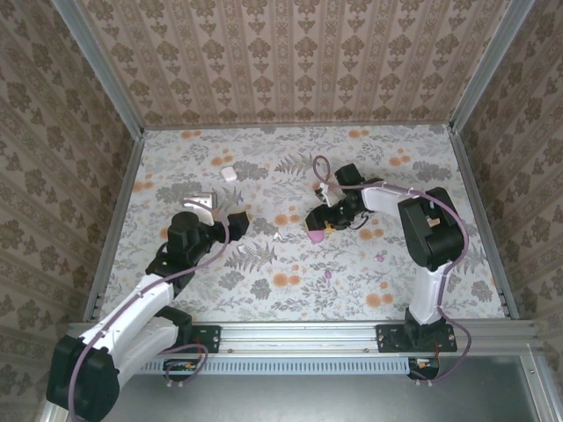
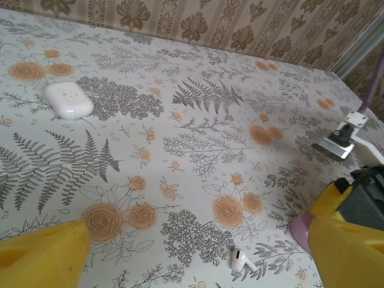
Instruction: Insert wireless bluetooth earbuds into charging case
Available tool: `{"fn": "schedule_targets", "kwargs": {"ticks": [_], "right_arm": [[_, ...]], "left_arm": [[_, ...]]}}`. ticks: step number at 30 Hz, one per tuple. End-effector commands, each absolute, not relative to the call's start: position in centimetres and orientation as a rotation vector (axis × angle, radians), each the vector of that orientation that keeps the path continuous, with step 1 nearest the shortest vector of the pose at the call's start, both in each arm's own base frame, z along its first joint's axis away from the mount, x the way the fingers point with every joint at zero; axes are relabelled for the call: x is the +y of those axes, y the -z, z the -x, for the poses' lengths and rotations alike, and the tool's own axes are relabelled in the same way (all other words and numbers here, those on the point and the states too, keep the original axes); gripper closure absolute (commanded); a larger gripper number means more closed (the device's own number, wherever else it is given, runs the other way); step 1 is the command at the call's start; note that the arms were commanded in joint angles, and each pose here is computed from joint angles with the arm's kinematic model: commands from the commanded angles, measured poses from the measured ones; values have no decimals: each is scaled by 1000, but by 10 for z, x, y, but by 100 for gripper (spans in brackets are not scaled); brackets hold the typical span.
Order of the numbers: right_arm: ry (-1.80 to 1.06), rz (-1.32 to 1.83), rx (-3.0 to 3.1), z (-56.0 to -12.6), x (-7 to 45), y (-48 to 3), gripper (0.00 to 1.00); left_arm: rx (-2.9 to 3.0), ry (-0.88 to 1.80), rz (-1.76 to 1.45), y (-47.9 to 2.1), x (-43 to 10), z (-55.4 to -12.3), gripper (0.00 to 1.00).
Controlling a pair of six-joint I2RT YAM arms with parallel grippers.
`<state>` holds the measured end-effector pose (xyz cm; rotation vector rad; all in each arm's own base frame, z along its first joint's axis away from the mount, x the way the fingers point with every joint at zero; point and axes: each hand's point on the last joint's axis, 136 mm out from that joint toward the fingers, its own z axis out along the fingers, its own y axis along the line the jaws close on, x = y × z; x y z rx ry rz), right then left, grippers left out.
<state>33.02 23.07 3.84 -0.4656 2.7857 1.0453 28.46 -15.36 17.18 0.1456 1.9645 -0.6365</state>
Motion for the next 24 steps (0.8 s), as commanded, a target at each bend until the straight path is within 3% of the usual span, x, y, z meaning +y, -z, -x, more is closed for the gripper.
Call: {"fn": "schedule_targets", "kwargs": {"ticks": [1,6,10,17,24], "right_arm": [[-909,536,2771,-323,224,-41,35],[-561,542,2778,-332,204,-29,34],[-480,602,2695,-330,212,-39,24],[-274,645,2665,-329,210,-34,26],[-260,693,2664,-321,220,-29,31]], "left_arm": [[1970,615,-167,-173,-155,-287,5],[1980,625,-179,-173,-160,-290,5],[1987,613,-174,-171,-159,-291,5],[1999,593,-168,-166,-155,-289,5],[1993,574,-172,-166,-152,-289,5]]}}
